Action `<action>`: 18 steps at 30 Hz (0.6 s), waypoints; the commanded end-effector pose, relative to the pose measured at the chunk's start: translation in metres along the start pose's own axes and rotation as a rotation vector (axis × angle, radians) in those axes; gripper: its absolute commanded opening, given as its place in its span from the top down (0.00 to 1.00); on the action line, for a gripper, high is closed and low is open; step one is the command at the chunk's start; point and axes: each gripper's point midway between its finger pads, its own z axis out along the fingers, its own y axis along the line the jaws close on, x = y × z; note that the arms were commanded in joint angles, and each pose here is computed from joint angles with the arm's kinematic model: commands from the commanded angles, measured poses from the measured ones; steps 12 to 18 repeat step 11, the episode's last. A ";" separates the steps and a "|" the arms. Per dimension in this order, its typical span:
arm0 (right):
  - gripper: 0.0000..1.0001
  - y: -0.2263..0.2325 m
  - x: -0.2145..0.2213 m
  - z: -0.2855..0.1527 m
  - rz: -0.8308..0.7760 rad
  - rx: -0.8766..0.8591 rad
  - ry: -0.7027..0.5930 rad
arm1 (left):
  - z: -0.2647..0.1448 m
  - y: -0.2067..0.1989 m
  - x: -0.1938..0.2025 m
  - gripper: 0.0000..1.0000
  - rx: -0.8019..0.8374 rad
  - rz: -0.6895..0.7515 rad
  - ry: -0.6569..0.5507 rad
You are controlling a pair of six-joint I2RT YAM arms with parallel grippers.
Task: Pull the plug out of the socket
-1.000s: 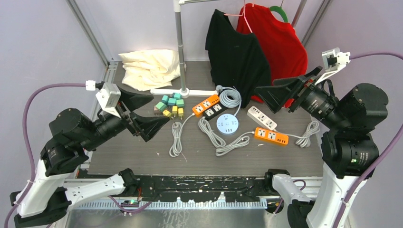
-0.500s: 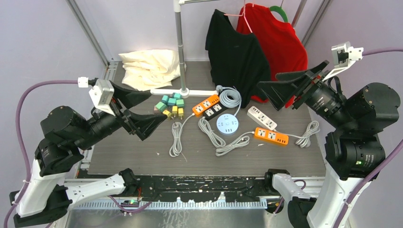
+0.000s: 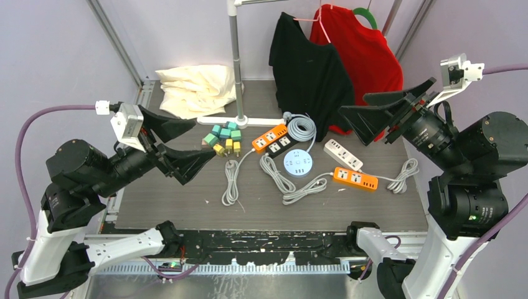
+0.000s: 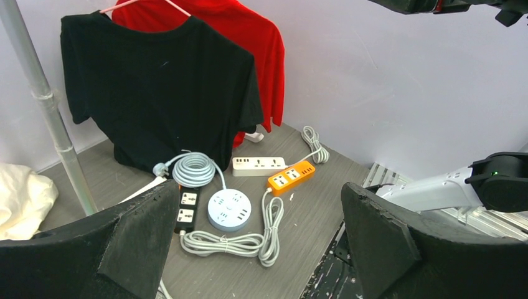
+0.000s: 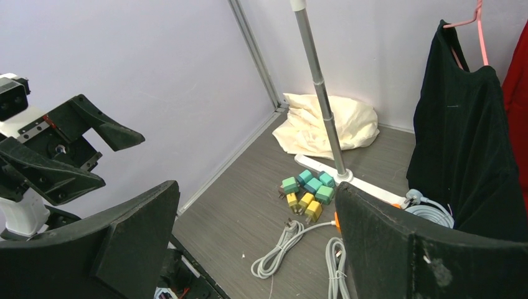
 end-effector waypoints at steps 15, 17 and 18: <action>0.00 0.011 -0.011 -0.003 -0.039 -0.028 -0.038 | -0.004 -0.006 -0.010 0.01 0.030 -0.006 -0.027; 0.00 0.011 -0.011 -0.003 -0.039 -0.028 -0.038 | -0.004 -0.006 -0.010 0.01 0.030 -0.006 -0.027; 0.00 0.011 -0.011 -0.003 -0.039 -0.028 -0.038 | -0.004 -0.006 -0.010 0.01 0.030 -0.006 -0.027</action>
